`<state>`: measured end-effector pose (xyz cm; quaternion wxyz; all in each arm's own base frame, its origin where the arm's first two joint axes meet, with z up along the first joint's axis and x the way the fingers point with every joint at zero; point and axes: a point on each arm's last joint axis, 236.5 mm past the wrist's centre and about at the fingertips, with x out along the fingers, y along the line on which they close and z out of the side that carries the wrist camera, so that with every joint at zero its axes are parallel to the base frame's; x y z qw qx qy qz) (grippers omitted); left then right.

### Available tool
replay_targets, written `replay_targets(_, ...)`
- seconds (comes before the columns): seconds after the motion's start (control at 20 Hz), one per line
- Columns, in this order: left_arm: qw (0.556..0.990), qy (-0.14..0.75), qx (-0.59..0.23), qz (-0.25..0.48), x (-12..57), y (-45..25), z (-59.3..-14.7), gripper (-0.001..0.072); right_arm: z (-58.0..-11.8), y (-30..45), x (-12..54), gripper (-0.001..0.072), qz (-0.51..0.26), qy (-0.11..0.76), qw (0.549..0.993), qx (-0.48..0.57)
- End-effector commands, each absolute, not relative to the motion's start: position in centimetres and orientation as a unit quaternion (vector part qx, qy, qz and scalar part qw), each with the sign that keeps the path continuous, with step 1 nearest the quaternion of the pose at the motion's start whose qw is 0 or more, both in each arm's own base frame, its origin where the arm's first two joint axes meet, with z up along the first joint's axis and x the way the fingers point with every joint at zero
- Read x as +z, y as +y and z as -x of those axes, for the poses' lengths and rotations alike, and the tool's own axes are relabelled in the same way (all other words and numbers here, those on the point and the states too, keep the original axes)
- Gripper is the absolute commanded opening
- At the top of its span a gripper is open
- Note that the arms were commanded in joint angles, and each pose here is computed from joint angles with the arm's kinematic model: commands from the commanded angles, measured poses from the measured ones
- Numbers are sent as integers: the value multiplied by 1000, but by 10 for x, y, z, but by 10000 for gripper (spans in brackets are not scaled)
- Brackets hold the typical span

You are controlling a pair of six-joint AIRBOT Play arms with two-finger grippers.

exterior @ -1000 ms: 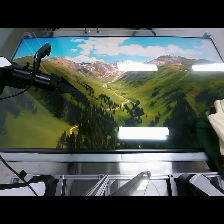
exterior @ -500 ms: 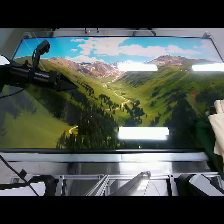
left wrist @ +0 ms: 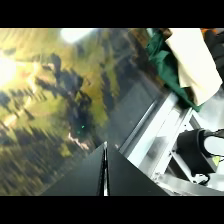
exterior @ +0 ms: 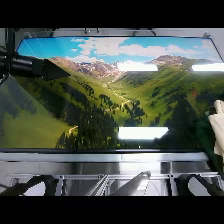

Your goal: Fold the shirts.

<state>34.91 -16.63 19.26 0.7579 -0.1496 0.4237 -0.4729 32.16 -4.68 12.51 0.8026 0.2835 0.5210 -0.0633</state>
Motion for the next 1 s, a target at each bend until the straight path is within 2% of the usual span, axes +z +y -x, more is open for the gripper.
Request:
replay_targets(0.0,758,440,-453,163,170,-168,-306,8,-313,50,138,20,-186,515,834,64)
replay_targets(0.2,755,460,-425,196,121,-173,-247,9,-264,114,91,21,-104,538,824,146)
replay_targets(0.4,746,472,-421,207,101,-177,-212,11,-253,121,71,21,-97,557,810,154)
replay_targets(0.75,785,427,-405,194,107,-174,-208,17,-253,121,71,21,-96,557,810,154)
replay_targets(0.95,790,422,-401,194,109,-174,-211,17,-253,121,71,21,-96,557,810,154)
